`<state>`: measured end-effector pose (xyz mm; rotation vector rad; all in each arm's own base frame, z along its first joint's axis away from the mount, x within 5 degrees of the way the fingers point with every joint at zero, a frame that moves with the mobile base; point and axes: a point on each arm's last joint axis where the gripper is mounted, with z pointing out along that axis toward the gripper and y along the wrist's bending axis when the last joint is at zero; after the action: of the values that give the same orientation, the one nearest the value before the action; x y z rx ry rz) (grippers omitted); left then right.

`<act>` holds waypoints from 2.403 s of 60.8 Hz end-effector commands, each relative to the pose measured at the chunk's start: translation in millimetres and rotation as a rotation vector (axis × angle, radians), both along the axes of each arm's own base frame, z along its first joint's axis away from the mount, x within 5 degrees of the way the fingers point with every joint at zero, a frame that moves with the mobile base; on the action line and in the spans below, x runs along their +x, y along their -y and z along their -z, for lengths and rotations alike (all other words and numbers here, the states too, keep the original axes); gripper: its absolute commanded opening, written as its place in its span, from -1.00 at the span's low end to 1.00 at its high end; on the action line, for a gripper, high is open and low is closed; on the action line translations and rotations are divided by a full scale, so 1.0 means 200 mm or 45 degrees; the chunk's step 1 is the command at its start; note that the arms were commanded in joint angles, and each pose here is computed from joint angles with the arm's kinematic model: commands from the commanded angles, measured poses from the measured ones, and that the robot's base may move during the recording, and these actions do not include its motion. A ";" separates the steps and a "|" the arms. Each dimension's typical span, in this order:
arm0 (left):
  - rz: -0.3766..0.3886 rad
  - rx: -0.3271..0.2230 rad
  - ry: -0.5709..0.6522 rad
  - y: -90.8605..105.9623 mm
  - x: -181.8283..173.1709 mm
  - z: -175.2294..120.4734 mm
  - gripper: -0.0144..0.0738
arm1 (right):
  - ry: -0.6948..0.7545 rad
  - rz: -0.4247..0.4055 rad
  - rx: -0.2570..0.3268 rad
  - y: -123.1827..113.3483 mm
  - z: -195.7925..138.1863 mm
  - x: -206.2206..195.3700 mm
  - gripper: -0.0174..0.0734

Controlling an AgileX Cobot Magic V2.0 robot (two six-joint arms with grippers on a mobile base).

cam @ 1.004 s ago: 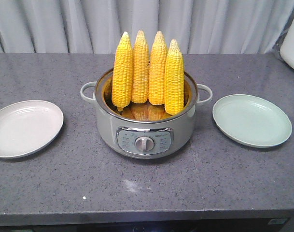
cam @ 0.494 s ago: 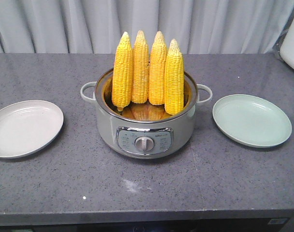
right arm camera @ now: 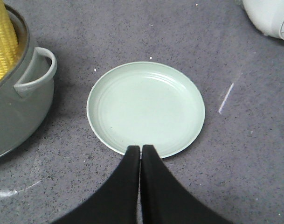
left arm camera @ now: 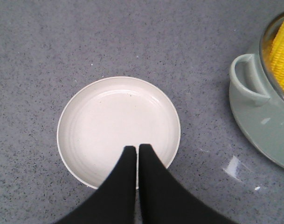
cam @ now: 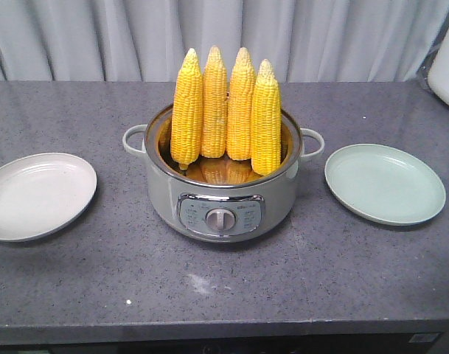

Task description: Distribute corn equally

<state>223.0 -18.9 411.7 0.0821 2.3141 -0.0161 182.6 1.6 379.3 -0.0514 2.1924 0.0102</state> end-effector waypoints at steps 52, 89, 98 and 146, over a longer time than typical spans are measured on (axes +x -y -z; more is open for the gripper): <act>0.000 -0.024 0.083 0.01 0.04 -0.05 0.65 | 0.063 -0.005 0.019 0.00 -0.05 0.02 0.76; 0.000 -0.027 0.091 0.01 0.04 -0.05 0.69 | 0.090 -0.464 0.077 -0.14 -0.16 0.46 0.71; 0.000 -0.027 0.092 0.01 0.04 -0.05 0.68 | 0.060 -0.606 0.147 -0.19 -0.17 0.66 0.71; -0.001 -0.027 0.091 0.01 0.04 -0.05 0.67 | 0.043 -0.828 -0.013 -0.65 -0.02 1.17 0.69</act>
<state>232.4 -19.8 404.9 0.0825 2.3506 -0.0148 420.0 131.8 352.7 -0.8146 2.1758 0.3815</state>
